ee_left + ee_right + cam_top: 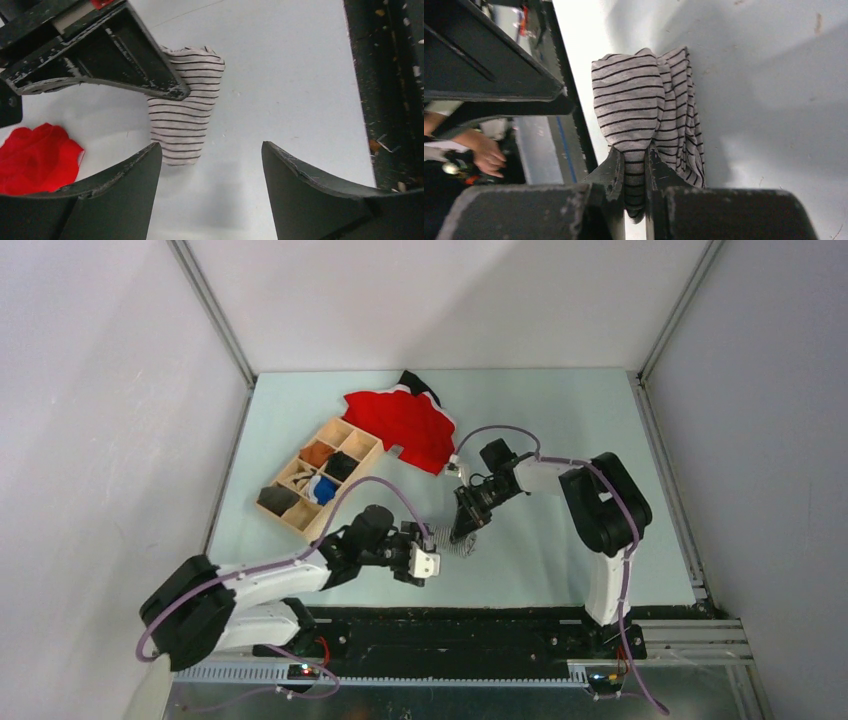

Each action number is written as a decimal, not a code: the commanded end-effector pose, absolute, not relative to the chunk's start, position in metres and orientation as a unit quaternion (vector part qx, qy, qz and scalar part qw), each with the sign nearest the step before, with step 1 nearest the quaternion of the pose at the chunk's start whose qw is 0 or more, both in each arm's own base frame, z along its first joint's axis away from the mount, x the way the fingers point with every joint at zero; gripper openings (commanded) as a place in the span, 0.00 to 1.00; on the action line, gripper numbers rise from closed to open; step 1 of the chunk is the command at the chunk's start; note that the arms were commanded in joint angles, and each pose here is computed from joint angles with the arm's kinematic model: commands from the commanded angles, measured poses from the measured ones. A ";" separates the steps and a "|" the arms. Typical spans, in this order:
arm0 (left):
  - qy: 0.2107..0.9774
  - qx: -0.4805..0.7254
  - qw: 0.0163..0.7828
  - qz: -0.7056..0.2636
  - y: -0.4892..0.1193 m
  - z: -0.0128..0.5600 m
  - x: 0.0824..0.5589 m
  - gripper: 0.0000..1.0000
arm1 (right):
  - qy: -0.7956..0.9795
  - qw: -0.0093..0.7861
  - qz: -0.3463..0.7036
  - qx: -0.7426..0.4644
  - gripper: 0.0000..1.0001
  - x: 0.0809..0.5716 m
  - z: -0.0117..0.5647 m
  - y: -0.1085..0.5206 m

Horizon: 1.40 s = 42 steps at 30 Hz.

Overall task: Roll the underwear
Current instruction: Roll the underwear to the center of the board.

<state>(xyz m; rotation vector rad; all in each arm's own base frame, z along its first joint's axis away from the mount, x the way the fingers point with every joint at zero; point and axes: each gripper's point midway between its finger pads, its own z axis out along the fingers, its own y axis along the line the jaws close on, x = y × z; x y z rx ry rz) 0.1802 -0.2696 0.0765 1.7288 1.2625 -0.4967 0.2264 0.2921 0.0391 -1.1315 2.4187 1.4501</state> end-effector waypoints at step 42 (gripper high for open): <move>0.429 0.880 0.057 -0.197 -0.314 0.006 0.160 0.00 | 0.783 0.553 0.174 -0.224 0.99 0.317 0.220 0.087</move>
